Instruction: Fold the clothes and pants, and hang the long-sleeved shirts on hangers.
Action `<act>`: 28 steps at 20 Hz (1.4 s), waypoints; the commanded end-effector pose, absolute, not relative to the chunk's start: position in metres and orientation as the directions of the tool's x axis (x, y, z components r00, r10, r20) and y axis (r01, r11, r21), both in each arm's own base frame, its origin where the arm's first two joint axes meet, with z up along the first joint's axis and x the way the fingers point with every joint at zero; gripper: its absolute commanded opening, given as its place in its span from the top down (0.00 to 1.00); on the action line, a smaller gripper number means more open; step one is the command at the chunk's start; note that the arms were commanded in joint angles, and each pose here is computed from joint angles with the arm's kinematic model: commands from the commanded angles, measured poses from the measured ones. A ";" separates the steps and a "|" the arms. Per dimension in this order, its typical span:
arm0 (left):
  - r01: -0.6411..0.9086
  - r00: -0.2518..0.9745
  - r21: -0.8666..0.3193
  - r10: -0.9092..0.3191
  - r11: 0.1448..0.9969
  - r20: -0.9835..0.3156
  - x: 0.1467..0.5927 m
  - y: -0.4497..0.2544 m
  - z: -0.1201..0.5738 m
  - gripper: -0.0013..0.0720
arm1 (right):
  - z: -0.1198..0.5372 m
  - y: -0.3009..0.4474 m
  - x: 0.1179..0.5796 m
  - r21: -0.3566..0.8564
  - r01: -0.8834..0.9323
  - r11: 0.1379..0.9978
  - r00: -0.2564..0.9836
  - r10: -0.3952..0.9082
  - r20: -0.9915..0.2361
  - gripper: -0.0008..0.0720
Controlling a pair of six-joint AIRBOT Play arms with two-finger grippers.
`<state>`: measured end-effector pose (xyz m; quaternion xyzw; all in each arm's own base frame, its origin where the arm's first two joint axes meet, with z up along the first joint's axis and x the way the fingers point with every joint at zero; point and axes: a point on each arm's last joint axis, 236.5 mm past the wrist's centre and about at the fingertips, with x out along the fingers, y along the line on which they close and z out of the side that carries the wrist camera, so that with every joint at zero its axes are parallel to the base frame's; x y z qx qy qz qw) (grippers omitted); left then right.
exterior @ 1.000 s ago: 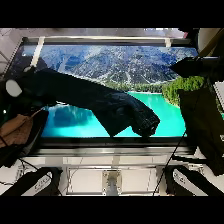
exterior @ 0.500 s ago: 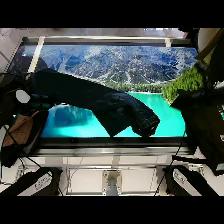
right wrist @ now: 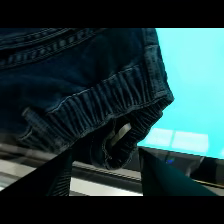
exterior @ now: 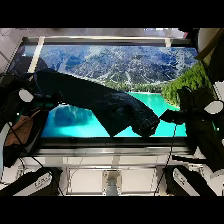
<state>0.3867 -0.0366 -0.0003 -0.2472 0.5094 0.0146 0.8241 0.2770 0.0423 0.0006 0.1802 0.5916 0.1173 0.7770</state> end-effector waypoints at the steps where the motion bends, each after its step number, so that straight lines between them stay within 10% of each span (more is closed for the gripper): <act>1: -0.278 0.479 -0.396 -0.231 0.875 -0.847 0.387 -0.037 -0.001 0.32 | -0.023 0.046 0.278 0.458 0.128 0.880 0.267 0.415 -0.870 0.34; 11: -0.278 0.479 -0.396 -0.231 0.875 -0.847 0.387 -0.037 -0.001 0.32 | -0.034 0.069 0.306 0.643 0.294 0.707 0.440 0.497 -0.748 0.32; 17: -0.278 0.480 -0.396 -0.231 0.875 -0.847 0.387 -0.037 -0.001 0.32 | -0.072 0.084 0.262 0.629 0.347 0.696 0.308 0.549 -0.777 0.18; 23: -0.278 0.480 -0.396 -0.230 0.875 -0.846 0.387 -0.037 -0.001 0.32 | -0.068 0.063 0.330 0.713 0.382 0.588 0.556 0.470 -0.686 0.22; 25: -0.278 0.482 -0.396 -0.230 0.875 -0.845 0.387 -0.037 -0.001 0.32 | -0.082 0.071 0.334 0.738 0.388 0.552 0.542 0.511 -0.667 0.50; 26: -0.278 0.482 -0.396 -0.229 0.875 -0.846 0.387 -0.037 -0.001 0.32 | -0.082 0.075 0.339 0.756 0.377 0.536 0.549 0.528 -0.648 0.86; 28: -0.275 0.480 -0.372 -0.209 0.887 -0.852 0.387 -0.031 -0.002 0.32 | -0.054 0.080 0.354 0.784 0.234 0.575 0.579 0.565 -0.587 0.94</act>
